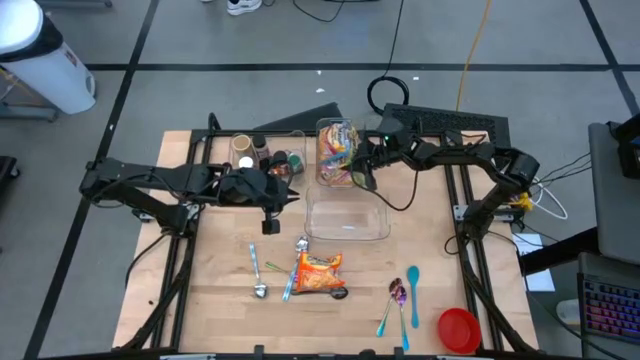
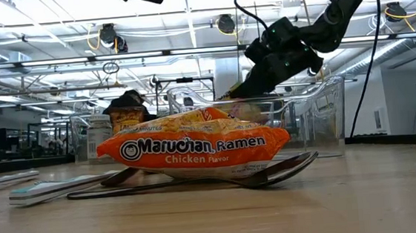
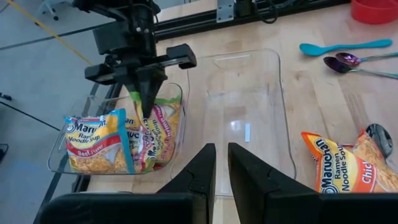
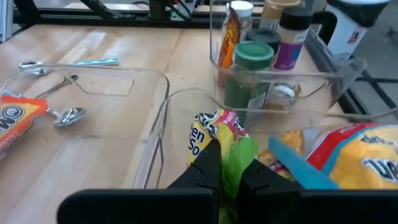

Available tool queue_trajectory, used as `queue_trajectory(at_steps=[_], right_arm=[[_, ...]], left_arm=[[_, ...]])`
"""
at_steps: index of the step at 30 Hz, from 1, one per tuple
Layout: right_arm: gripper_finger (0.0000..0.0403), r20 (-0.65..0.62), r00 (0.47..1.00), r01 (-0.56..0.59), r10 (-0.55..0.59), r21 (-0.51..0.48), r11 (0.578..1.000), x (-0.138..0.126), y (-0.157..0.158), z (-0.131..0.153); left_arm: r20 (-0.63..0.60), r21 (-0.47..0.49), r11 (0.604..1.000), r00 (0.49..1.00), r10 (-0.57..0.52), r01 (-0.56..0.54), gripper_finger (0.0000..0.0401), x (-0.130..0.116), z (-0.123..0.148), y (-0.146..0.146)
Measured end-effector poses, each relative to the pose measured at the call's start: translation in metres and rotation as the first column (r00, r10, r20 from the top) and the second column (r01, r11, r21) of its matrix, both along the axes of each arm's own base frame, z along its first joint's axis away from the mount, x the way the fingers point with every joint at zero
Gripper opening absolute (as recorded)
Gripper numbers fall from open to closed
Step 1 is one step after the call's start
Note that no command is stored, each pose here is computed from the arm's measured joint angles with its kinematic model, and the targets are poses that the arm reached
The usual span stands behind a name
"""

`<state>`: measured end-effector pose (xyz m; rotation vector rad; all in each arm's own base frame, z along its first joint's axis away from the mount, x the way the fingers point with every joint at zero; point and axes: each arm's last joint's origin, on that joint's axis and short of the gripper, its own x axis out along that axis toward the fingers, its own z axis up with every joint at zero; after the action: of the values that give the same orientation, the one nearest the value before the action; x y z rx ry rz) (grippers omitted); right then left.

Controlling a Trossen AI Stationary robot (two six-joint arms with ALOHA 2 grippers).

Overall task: Pick & Place Food Item
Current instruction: Put the green noodle pack into the top right transparent container

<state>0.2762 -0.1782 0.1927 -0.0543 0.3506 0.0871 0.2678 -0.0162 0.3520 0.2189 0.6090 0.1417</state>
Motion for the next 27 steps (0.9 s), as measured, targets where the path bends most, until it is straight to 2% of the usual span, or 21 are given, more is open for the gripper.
queue_trajectory(at_steps=[9, 12, 22, 27], right_arm=[[0.0005, -0.058, 0.998, 0.004, -0.002, 0.04, 0.999, -0.003, 0.002, -0.005], [0.0021, -0.079, 0.996, 0.049, -0.047, 0.021, 0.999, -0.002, 0.002, -0.006], [0.0155, -0.134, 0.981, 0.136, -0.14, -0.034, 0.99, -0.002, 0.012, 0.001], [0.02, -0.17, 0.957, 0.22, -0.236, -0.105, 0.97, -0.005, 0.024, 0.013]], left_arm=[[-0.001, 0.0, 1.0, 1.0, -0.001, 0.001, 0.0051, 0.0, 0.0, 0.0], [-0.001, 0.001, 1.0, 1.0, -0.001, 0.001, 0.0051, 0.0, 0.0, 0.0], [-0.001, 0.001, 1.0, 1.0, 0.0, 0.0, 0.0051, 0.0, 0.0, 0.0], [-0.001, 0.001, 1.0, 1.0, -0.001, 0.001, 0.0051, 0.0, 0.0, 0.0]])
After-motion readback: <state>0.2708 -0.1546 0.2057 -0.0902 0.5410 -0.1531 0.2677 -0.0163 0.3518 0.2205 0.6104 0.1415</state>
